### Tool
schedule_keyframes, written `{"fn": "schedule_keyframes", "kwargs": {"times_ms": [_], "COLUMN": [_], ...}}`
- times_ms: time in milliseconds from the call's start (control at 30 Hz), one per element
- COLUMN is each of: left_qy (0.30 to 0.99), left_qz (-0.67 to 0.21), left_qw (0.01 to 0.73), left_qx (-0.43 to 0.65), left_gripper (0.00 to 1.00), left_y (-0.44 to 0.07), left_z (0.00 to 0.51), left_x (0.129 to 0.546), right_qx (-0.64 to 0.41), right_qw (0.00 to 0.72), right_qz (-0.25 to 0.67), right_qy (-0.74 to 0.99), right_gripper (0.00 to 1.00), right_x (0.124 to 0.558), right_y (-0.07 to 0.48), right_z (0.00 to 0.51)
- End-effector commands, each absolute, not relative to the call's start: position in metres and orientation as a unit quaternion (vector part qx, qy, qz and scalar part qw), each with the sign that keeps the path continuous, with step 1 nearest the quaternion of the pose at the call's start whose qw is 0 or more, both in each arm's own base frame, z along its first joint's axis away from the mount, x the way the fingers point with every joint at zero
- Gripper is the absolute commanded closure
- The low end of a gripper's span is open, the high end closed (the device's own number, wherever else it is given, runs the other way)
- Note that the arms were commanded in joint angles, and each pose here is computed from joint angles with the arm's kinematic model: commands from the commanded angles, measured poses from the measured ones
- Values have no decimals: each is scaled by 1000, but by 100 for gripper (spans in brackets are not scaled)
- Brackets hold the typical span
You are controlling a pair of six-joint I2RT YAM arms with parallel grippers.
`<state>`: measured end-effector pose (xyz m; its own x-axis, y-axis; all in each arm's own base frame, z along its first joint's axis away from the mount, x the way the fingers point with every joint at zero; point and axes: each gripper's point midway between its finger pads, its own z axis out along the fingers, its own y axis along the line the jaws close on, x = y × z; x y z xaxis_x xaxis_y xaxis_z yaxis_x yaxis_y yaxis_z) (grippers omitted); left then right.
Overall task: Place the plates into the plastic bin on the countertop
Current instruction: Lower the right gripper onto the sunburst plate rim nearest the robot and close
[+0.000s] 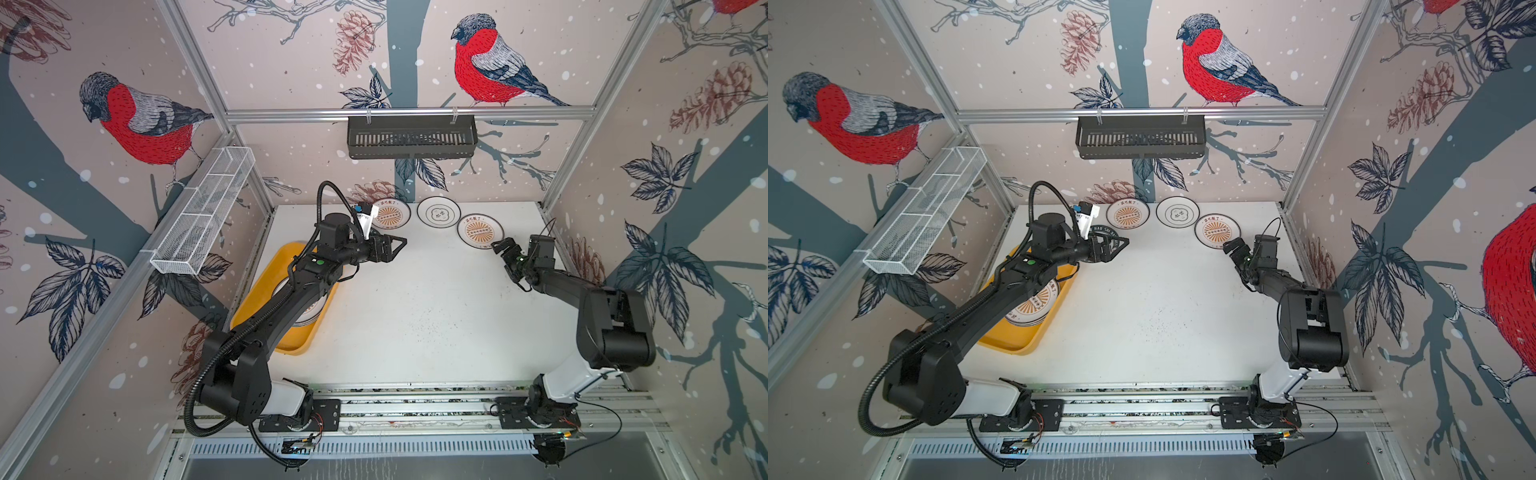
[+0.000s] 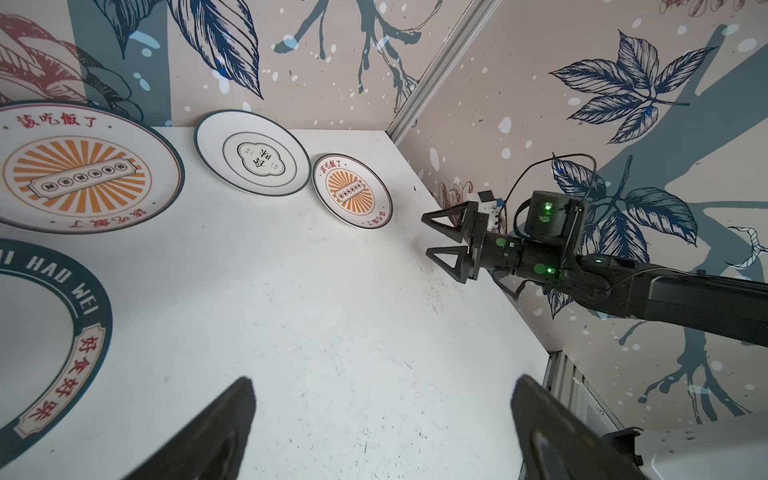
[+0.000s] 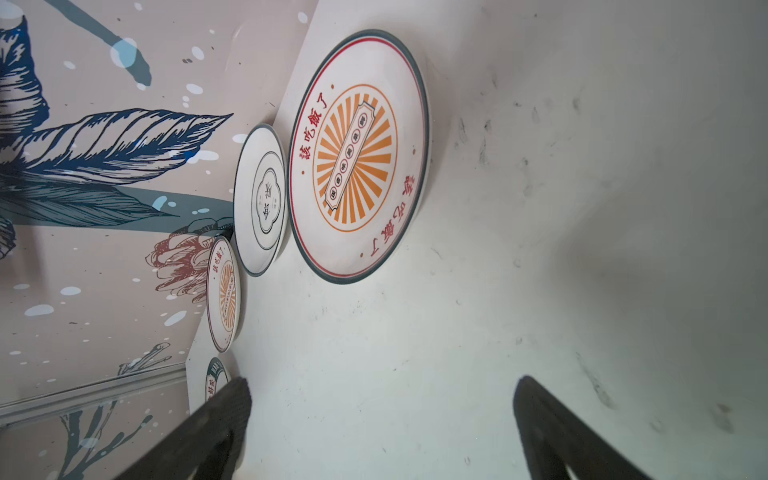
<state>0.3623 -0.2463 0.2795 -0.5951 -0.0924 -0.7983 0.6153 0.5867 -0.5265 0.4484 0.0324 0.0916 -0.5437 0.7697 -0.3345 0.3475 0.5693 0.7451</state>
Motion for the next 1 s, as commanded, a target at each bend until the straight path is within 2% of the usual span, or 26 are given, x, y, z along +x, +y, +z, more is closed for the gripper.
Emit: {"fn": "schedule_keyframes", "kwargs": {"times_ms": [0, 133, 633, 967], "left_qy": [776, 774, 770, 764], "left_qz": [-416, -422, -422, -422], "left_qw": [439, 437, 443, 453], "left_qx": [179, 179, 178, 181], "left_gripper": [4, 4, 4, 4], "left_y": [-246, -247, -245, -243], "left_z": [289, 292, 298, 307], "left_x": [362, 360, 358, 354], "right_qx": [350, 371, 436, 486], "right_qw": [345, 336, 298, 279], "right_qz": [343, 320, 349, 352], "right_qy": [801, 804, 774, 750], "right_gripper": [0, 2, 15, 37], "right_x": [466, 481, 506, 512], "right_y": [40, 42, 52, 49], "right_z": [98, 83, 44, 23]}}
